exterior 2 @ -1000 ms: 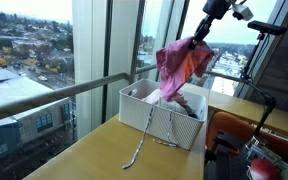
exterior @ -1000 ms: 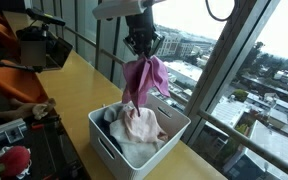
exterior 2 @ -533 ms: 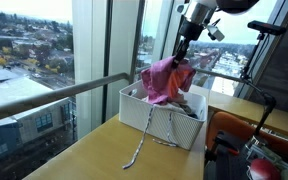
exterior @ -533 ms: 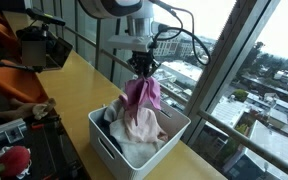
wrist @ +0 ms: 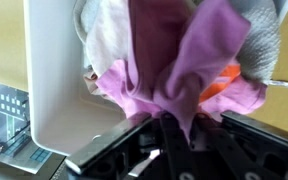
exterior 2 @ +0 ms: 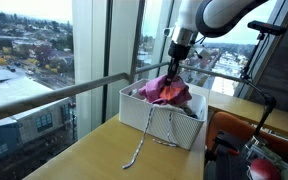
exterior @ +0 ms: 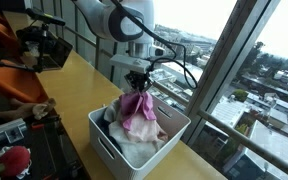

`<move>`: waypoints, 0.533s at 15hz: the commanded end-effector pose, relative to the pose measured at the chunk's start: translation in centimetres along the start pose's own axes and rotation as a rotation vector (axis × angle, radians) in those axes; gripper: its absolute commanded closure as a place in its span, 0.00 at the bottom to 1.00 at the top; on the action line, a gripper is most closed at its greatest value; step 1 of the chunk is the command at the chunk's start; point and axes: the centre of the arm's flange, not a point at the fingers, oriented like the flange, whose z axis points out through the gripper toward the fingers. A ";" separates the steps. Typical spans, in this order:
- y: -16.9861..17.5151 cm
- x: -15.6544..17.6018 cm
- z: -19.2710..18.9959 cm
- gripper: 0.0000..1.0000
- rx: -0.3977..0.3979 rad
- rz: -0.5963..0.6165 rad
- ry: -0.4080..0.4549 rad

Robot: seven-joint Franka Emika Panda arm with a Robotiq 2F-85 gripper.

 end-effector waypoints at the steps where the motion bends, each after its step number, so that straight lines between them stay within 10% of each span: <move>1: -0.4 1.2 0.7 0.57 0.024 -0.019 -0.006; 8: -5.8 0.8 -9.4 0.07 -0.023 -0.098 0.097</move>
